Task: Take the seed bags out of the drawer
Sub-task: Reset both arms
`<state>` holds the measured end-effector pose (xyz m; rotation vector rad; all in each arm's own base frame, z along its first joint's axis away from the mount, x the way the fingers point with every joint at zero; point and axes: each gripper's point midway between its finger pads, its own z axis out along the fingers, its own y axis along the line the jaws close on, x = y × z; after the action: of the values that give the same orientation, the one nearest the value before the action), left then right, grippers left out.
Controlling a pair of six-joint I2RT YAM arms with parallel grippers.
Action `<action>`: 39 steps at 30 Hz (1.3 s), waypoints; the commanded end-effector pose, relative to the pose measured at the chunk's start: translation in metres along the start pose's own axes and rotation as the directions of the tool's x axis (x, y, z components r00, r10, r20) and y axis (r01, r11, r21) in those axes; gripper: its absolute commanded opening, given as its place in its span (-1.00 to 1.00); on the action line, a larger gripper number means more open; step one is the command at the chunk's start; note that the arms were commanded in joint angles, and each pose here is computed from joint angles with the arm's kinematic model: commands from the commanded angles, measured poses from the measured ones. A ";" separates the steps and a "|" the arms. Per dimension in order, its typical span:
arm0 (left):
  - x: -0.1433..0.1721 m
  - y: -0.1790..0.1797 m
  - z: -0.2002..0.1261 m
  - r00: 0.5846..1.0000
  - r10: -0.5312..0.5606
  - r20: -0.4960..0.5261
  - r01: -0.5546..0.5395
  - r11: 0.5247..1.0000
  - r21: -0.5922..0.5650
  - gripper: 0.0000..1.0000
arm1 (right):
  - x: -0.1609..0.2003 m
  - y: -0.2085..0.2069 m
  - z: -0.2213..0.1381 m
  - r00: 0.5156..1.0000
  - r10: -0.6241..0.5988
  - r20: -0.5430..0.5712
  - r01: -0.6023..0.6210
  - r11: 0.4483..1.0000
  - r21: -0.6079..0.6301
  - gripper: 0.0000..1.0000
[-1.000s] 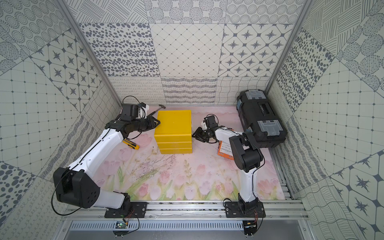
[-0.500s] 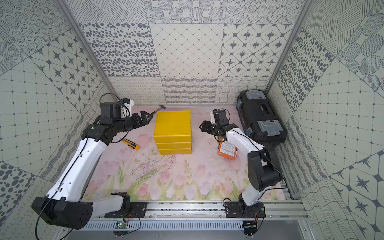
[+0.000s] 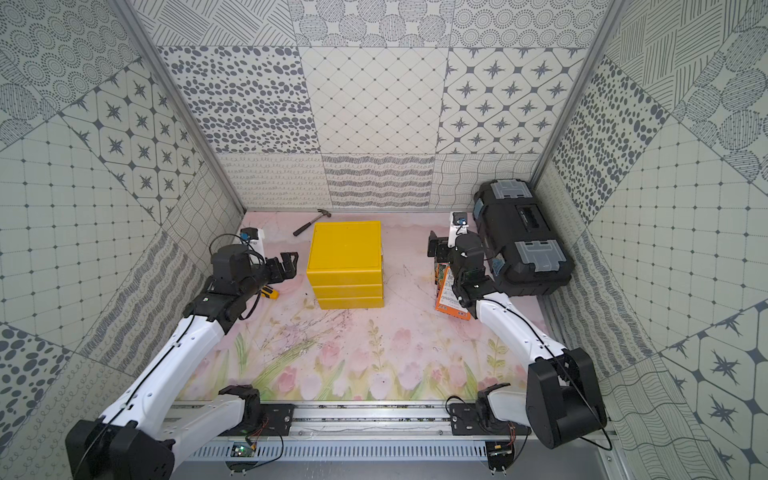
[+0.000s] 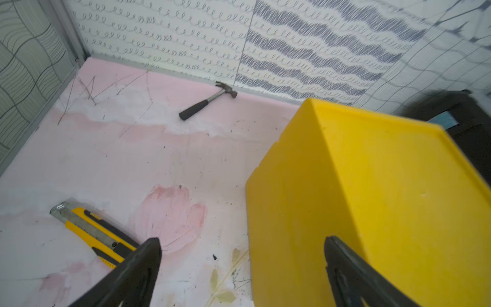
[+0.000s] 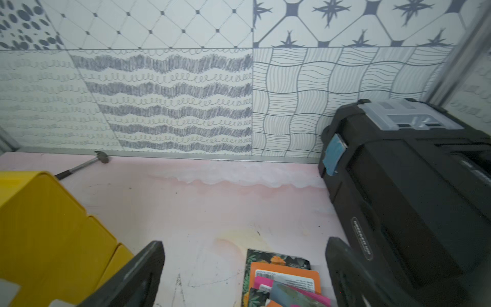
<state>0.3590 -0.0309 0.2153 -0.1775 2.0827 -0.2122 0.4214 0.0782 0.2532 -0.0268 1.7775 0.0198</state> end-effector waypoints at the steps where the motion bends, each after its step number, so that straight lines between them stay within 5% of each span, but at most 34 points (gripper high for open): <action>1: 0.014 0.045 0.032 0.985 0.080 0.154 -0.048 0.979 -0.198 0.99 | 0.034 -0.027 0.004 0.999 -0.032 -0.015 0.034 0.992 0.121 0.98; 4: 0.051 0.063 0.049 0.992 0.095 0.084 -0.072 0.966 -0.248 0.99 | 0.081 -0.041 0.008 0.994 -0.057 -0.088 0.072 0.982 0.173 0.99; 7: 0.077 0.073 0.064 0.994 0.094 0.059 -0.076 0.963 -0.258 0.99 | 0.089 -0.044 0.009 0.990 -0.056 -0.132 0.078 0.983 0.168 0.99; 14: 0.073 0.067 0.084 0.984 0.129 0.127 -0.100 0.972 -0.210 0.98 | 0.088 -0.064 0.004 0.993 -0.087 -0.078 0.102 0.969 0.225 0.99; 18: 0.085 0.068 0.089 0.970 0.156 0.186 -0.120 0.974 -0.194 0.99 | 0.121 -0.075 -0.010 0.995 -0.043 -0.090 0.063 0.971 0.232 0.99; 26: 0.088 0.067 0.093 0.980 0.148 0.135 -0.119 0.972 -0.204 0.99 | 0.144 -0.072 0.003 1.000 -0.019 -0.014 0.021 0.987 0.157 0.98; 39: 0.088 0.067 0.094 0.979 0.150 0.137 -0.120 0.971 -0.205 0.99 | 0.148 -0.072 0.012 0.996 0.021 -0.092 -0.013 0.996 0.083 0.98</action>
<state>0.3855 0.0095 0.0623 -0.1768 2.0291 0.0891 0.3987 0.0000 0.0910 0.0521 1.9170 -0.0838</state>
